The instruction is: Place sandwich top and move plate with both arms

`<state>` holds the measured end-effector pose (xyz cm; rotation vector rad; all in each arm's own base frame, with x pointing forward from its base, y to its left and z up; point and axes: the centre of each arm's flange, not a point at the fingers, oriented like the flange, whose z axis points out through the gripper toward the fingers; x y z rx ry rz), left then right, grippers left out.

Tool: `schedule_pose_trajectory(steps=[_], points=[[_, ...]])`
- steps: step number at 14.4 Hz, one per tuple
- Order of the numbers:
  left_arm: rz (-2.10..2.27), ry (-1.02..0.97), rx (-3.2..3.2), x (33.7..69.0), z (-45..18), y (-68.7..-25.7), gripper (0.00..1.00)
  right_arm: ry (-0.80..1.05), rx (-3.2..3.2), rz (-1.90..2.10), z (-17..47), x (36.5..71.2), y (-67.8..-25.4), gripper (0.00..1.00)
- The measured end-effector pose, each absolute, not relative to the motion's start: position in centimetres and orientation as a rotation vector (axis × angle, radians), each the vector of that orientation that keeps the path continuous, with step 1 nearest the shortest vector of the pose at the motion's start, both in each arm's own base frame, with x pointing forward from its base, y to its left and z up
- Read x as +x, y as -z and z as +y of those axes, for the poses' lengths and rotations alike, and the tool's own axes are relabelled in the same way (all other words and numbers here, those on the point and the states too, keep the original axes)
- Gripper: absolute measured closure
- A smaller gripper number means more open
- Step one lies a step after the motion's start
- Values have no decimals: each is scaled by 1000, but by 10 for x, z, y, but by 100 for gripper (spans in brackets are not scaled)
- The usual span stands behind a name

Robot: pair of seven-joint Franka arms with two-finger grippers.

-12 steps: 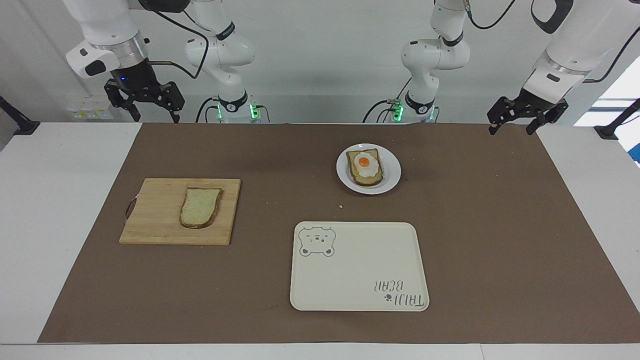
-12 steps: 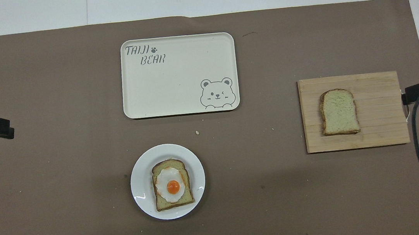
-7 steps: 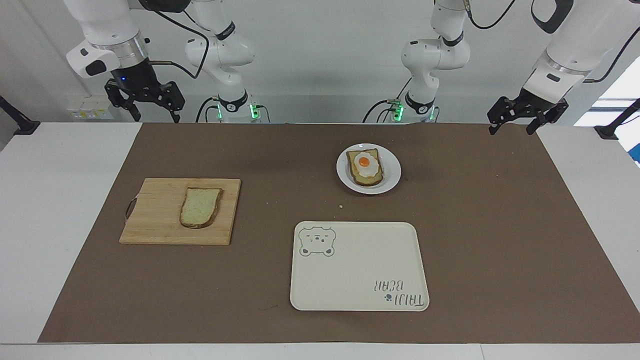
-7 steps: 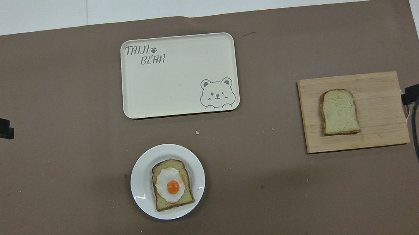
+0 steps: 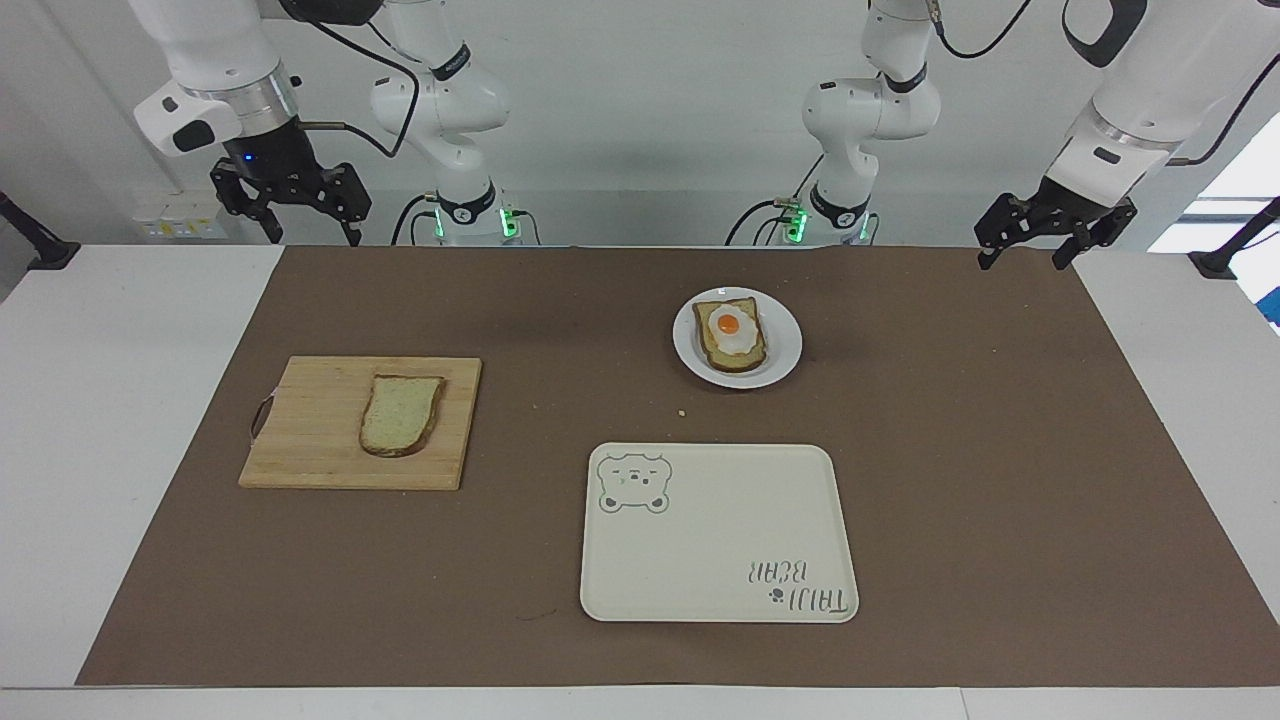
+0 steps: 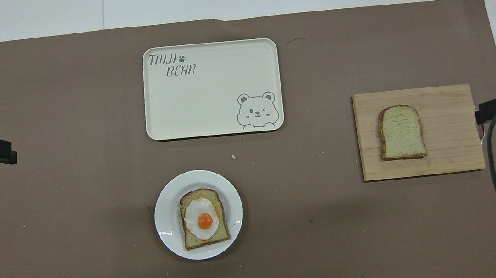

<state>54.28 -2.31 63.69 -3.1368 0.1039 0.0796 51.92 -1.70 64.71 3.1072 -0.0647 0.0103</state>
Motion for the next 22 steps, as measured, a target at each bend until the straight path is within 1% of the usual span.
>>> schedule_pose_trajectory(steps=[13,15,18,22], points=[[104,-80,-3137,543,-23,-637,0,-7,3107,-59,-15,519,-646,0],[104,-80,-3137,543,-23,-637,0,-34,3107,-57,-16,523,-642,0],[104,-80,-3137,543,-23,-637,0,-69,3105,-38,-15,534,-625,0],[104,-80,-3137,543,-23,-637,0,-58,3102,-34,-19,551,-581,0]])
